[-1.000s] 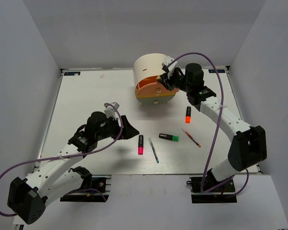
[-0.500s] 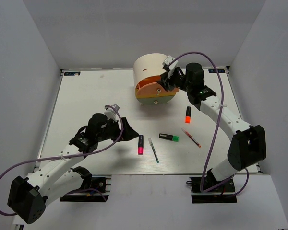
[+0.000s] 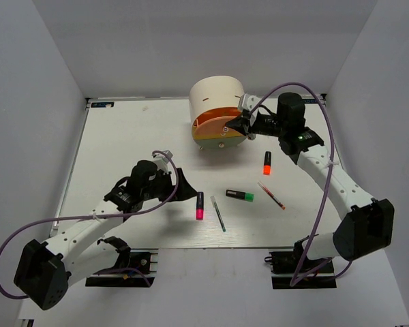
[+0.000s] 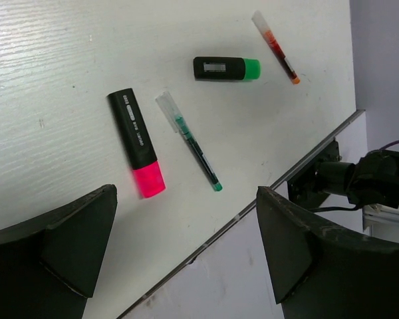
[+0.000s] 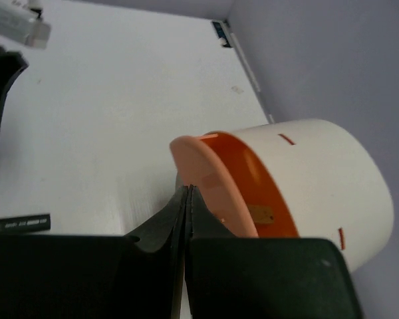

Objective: Sort the stationery into containers
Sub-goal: Close the drawer in the storage box.

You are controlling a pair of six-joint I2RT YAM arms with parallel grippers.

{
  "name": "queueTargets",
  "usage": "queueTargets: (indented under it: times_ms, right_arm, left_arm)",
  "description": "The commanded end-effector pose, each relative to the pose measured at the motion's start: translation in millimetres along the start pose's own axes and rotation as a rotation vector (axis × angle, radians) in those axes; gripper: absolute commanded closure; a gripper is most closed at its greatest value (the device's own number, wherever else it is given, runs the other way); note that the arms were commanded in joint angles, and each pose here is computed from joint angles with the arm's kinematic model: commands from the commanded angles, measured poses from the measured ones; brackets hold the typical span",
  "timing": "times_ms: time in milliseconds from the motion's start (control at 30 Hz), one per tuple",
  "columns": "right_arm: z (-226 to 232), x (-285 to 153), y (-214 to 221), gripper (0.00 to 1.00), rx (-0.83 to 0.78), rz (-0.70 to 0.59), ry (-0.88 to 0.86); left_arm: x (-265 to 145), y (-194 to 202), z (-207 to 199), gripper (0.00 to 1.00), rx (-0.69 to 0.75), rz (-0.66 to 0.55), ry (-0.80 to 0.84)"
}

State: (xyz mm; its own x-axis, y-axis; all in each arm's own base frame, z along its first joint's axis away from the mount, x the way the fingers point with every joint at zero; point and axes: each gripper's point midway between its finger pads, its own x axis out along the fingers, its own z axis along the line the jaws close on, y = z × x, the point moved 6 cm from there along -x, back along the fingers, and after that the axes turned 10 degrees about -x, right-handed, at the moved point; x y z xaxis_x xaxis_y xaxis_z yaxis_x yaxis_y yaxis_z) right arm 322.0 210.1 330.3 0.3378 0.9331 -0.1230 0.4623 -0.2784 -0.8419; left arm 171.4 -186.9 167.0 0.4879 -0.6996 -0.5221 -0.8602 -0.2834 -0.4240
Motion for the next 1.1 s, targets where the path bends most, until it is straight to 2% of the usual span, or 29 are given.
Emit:
queueTargets:
  times_ms: [0, 133, 367, 1067]
  right_arm:
    - [24.2, 1.7, 21.1, 1.0, -0.008, 0.024, -0.158]
    - [13.6, 9.5, 44.4, 1.0, 0.008, 0.12, -0.108]
    - [-11.3, 20.8, 63.1, 1.0, 0.003, 0.21, -0.005]
    - [-54.8, 49.5, 87.4, 1.0, 0.002, 0.254, 0.138]
  left_arm:
    - [5.3, -0.1, 6.7, 0.06, 0.003, -0.002, -0.042]
    - [8.4, -1.0, 7.9, 0.07, 0.001, 0.004, -0.076]
    - [13.0, -3.0, 11.4, 0.07, -0.004, 0.001, -0.105]
    - [25.9, -9.0, 13.5, 0.07, -0.018, 0.001, -0.133]
